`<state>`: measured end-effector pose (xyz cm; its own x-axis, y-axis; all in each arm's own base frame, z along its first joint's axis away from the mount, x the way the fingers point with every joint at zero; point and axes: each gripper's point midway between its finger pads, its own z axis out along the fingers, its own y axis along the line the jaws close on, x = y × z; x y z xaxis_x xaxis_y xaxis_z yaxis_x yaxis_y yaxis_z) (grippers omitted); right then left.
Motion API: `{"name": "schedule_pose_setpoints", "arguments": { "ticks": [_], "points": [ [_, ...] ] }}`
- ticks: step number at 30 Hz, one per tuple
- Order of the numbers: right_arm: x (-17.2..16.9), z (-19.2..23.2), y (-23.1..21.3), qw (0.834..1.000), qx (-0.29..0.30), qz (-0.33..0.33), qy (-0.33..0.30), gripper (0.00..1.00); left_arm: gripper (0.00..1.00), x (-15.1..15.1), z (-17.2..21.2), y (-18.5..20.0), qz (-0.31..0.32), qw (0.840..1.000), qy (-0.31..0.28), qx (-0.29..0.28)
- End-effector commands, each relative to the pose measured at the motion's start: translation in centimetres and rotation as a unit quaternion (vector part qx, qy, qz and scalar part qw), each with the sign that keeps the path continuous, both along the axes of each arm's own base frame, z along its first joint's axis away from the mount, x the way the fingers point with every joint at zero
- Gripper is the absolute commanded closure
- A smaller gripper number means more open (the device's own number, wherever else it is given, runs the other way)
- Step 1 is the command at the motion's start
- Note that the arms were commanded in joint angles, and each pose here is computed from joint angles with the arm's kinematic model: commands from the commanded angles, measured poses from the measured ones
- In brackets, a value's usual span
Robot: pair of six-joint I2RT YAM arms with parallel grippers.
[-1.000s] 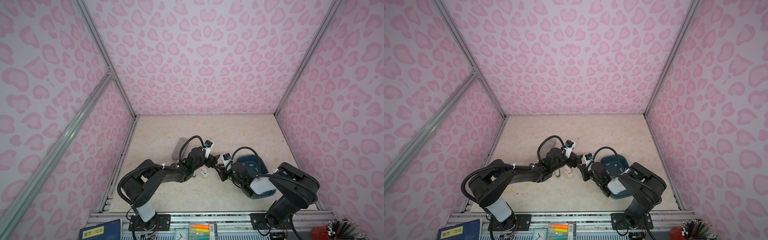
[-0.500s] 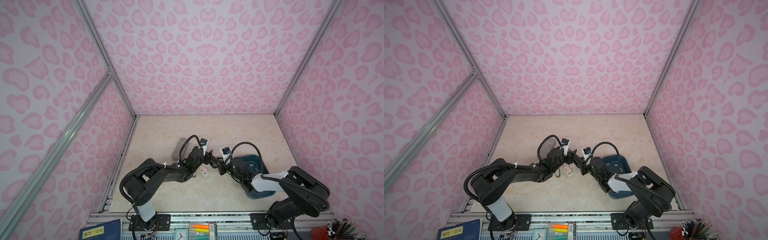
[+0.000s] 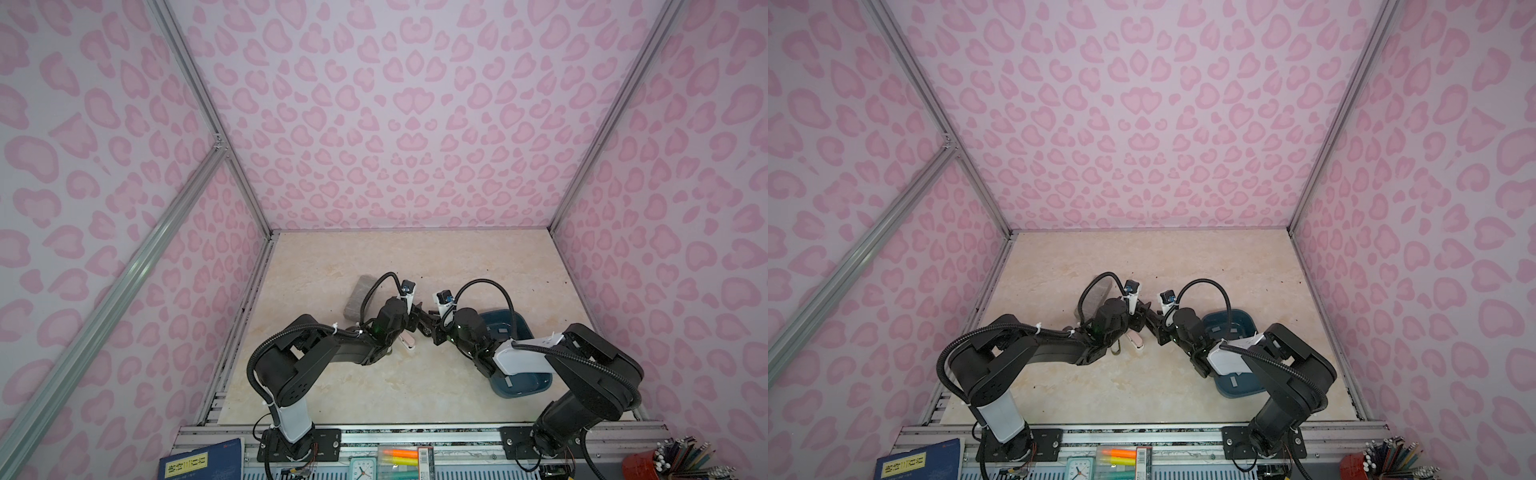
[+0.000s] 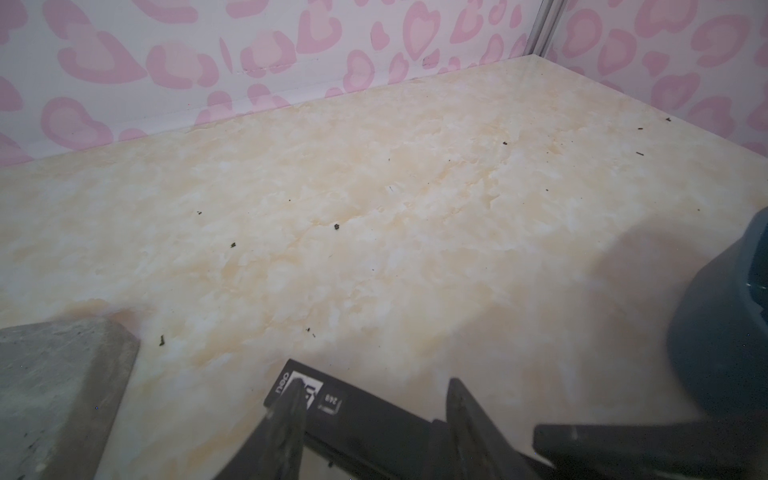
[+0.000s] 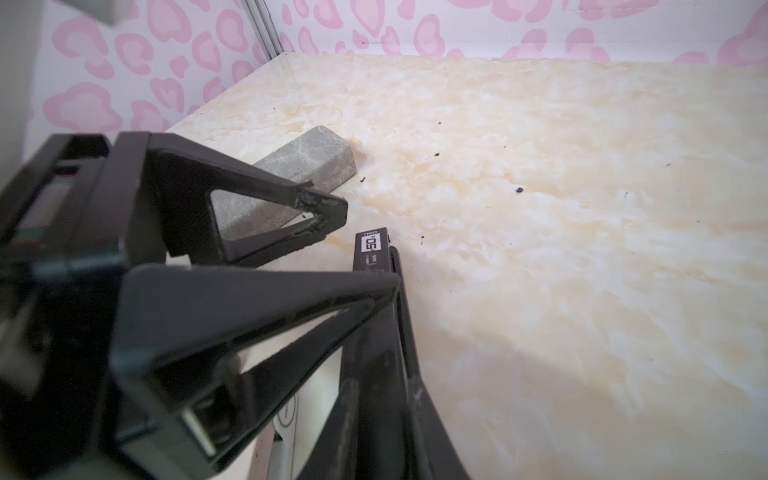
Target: Load the staples into the stapler
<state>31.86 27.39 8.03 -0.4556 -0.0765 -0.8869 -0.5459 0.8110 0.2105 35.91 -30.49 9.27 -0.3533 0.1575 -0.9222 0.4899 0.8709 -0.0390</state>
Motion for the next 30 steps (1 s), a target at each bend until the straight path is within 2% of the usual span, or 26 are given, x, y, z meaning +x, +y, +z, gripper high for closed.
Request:
{"name": "schedule_pose_setpoints", "arguments": {
  "ticks": [1, 30],
  "points": [
    [-0.3, -0.9, 0.3, 1.000, -0.007, 0.012, 0.008, 0.78, 0.47, 0.3, 0.4, -0.1, 0.000, 1.000, -0.014, -0.007],
    [-0.6, -5.1, -0.7, 0.998, -0.009, -0.017, 0.053, 0.78, 0.53, 0.3, -0.9, 0.1, 0.003, 1.000, -0.007, 0.007]
  ]
}}
